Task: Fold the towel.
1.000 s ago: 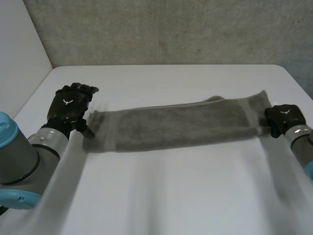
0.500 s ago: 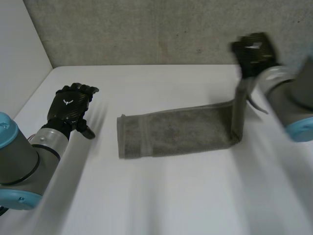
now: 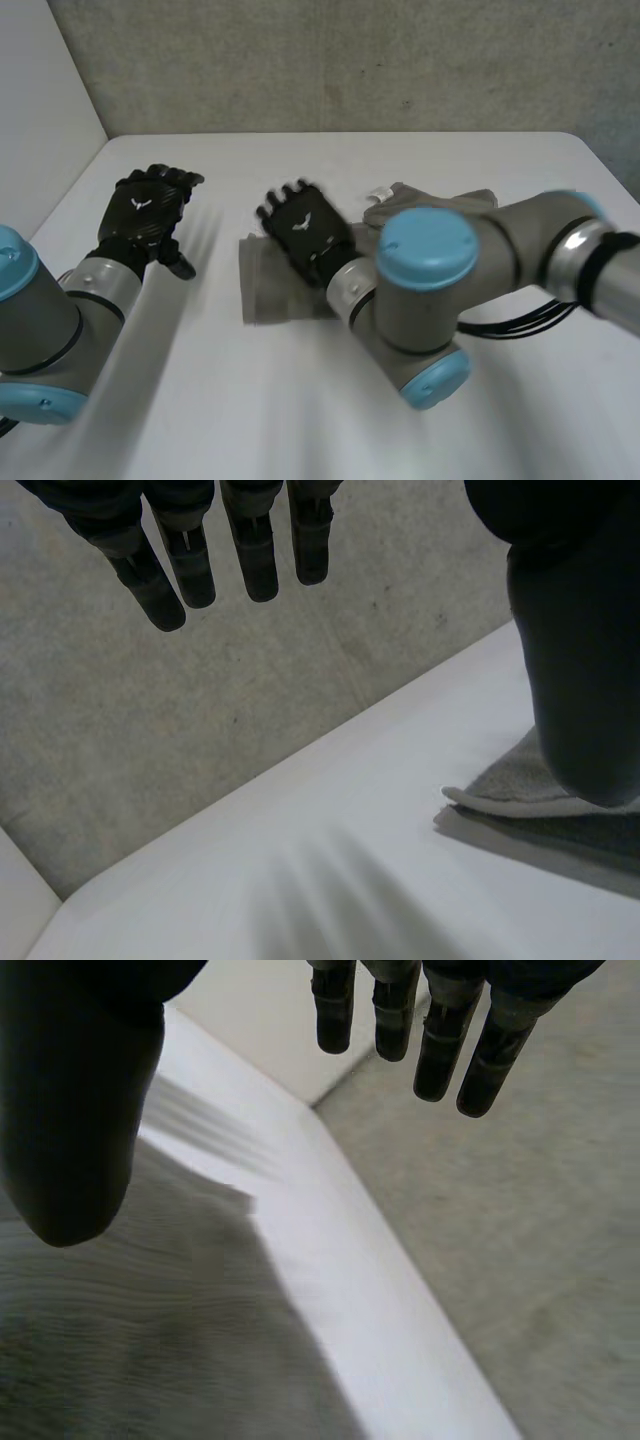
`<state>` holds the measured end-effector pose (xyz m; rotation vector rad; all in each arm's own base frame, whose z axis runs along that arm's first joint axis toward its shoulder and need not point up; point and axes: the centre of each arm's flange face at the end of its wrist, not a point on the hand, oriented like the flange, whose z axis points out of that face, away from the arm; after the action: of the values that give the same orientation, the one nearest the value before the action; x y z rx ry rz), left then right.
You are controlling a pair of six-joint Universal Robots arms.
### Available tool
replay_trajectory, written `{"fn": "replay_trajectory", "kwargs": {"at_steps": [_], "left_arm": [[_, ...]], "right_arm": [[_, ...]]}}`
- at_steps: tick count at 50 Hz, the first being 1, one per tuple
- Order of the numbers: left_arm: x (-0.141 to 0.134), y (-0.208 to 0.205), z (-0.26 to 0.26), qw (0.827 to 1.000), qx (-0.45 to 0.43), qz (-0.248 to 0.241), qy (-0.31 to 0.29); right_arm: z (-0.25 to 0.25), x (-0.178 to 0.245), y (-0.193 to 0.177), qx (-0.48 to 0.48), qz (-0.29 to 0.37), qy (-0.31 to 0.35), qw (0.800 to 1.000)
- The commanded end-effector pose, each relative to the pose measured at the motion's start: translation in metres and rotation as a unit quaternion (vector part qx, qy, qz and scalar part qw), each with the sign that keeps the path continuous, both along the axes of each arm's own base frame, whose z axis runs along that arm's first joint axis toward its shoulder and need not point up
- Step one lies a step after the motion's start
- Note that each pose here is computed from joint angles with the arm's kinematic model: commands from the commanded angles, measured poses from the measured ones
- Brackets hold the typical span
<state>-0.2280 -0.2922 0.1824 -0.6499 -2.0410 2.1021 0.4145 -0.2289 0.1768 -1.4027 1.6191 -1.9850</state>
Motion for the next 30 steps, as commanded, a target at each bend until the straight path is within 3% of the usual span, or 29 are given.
{"fn": "replay_trajectory", "kwargs": {"at_steps": [1,12,22,30], "left_arm": [[-0.008,0.004,0.005,1.0,-0.008,-0.013,0.002],[-0.011,0.008,-0.002,1.0,-0.009,-0.018,0.0],[-0.011,0.007,-0.009,1.0,-0.002,-0.019,-0.003],[-0.011,0.008,-0.014,1.0,0.005,-0.019,-0.006]], "right_arm": [[0.032,-0.058,-0.054,-0.01,-0.106,-0.021,0.994],[0.018,-0.137,-0.137,0.021,-0.227,-0.037,0.973],[-0.012,-0.151,-0.164,0.09,-0.247,-0.072,0.962],[-0.036,-0.147,-0.167,0.145,-0.234,-0.084,0.958]]}}
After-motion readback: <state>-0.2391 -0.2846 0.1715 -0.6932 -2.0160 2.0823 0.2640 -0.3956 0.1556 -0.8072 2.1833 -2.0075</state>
